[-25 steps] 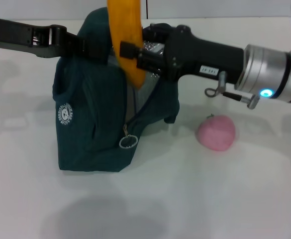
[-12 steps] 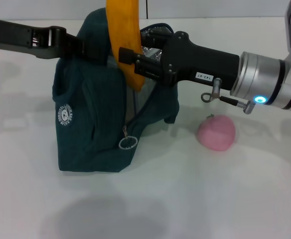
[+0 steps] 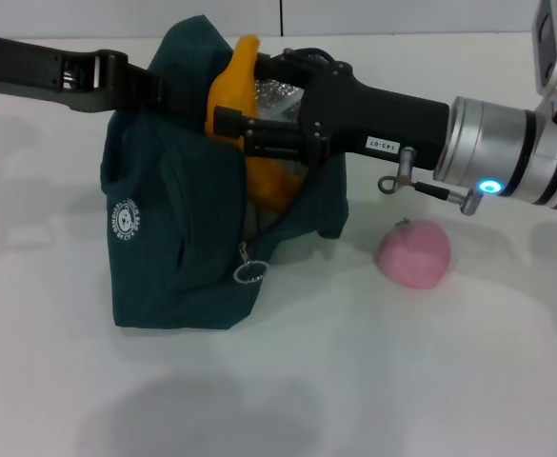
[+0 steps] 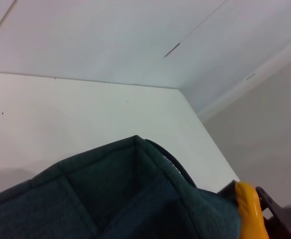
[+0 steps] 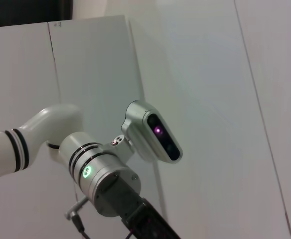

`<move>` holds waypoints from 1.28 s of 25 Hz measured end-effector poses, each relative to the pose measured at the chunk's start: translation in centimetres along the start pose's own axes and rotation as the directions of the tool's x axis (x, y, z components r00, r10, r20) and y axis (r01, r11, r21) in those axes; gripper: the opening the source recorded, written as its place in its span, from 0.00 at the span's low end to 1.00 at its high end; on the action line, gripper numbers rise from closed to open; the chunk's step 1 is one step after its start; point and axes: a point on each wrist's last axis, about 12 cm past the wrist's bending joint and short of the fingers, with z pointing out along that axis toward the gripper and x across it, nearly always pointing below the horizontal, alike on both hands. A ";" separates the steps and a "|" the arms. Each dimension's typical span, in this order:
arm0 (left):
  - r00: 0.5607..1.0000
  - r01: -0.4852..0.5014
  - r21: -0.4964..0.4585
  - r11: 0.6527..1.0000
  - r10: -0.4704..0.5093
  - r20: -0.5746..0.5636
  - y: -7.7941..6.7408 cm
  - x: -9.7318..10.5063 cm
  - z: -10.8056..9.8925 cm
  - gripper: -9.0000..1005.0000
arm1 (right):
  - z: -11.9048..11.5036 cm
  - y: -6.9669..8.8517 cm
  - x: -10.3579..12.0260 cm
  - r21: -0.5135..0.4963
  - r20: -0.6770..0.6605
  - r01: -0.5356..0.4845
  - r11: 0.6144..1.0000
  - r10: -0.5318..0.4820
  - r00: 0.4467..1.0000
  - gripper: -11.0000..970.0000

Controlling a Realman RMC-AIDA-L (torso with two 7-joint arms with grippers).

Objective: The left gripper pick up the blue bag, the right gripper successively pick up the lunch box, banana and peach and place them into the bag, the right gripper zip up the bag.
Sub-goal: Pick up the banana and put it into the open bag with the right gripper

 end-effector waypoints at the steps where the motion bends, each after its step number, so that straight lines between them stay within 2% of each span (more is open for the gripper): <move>1: 1.000 0.000 0.000 1.000 0.000 0.001 0.0 0.0 0.0 0.05 | -0.1 0.0 0.0 0.005 0.004 -0.002 1.000 0.002 1.000 0.74; 4: 1.000 0.002 0.000 1.000 -0.002 0.002 0.0 0.0 -0.1 0.05 | -0.9 -0.5 -0.4 0.042 0.039 -0.010 0.999 0.008 0.999 0.83; 7: 1.000 0.006 -0.001 1.000 -0.006 0.003 0.1 0.2 -0.1 0.05 | -3.0 -1.4 -1.1 0.108 0.117 -0.045 0.993 0.032 0.993 0.90; 11: 1.000 0.009 -0.001 1.000 -0.009 0.004 0.2 0.2 -0.2 0.05 | -8.0 -2.3 -1.6 0.235 0.248 -0.113 0.965 0.053 0.967 0.88; 14: 1.000 0.011 -0.002 1.000 -0.011 0.004 0.2 0.2 -0.2 0.05 | -10.2 -2.3 -1.3 0.282 0.266 -0.129 0.951 0.052 0.962 0.87; 16: 1.000 0.009 0.000 1.000 -0.009 0.004 0.1 0.1 -0.1 0.05 | -9.9 -2.2 -1.3 0.263 0.246 -0.116 0.958 0.050 0.968 0.87; 22: 1.000 0.006 0.005 1.000 -0.006 0.002 -0.1 -0.1 0.1 0.05 | -7.0 -2.2 -2.0 0.186 0.220 -0.083 0.979 0.041 0.975 0.85; 25: 1.000 0.008 0.005 1.000 -0.008 0.003 0.0 0.0 0.1 0.05 | -6.5 -2.2 -2.2 0.172 0.216 -0.078 0.982 0.040 0.976 0.84; 28: 1.000 0.011 0.003 1.000 -0.011 0.005 0.1 0.1 0.0 0.05 | -6.7 -2.3 -2.4 0.171 0.223 -0.079 0.982 0.040 0.974 0.83; 32: 1.000 0.009 0.007 1.000 -0.009 0.008 0.0 0.1 0.0 0.05 | -9.2 -2.2 -2.2 0.193 0.218 -0.093 0.977 0.050 0.975 0.83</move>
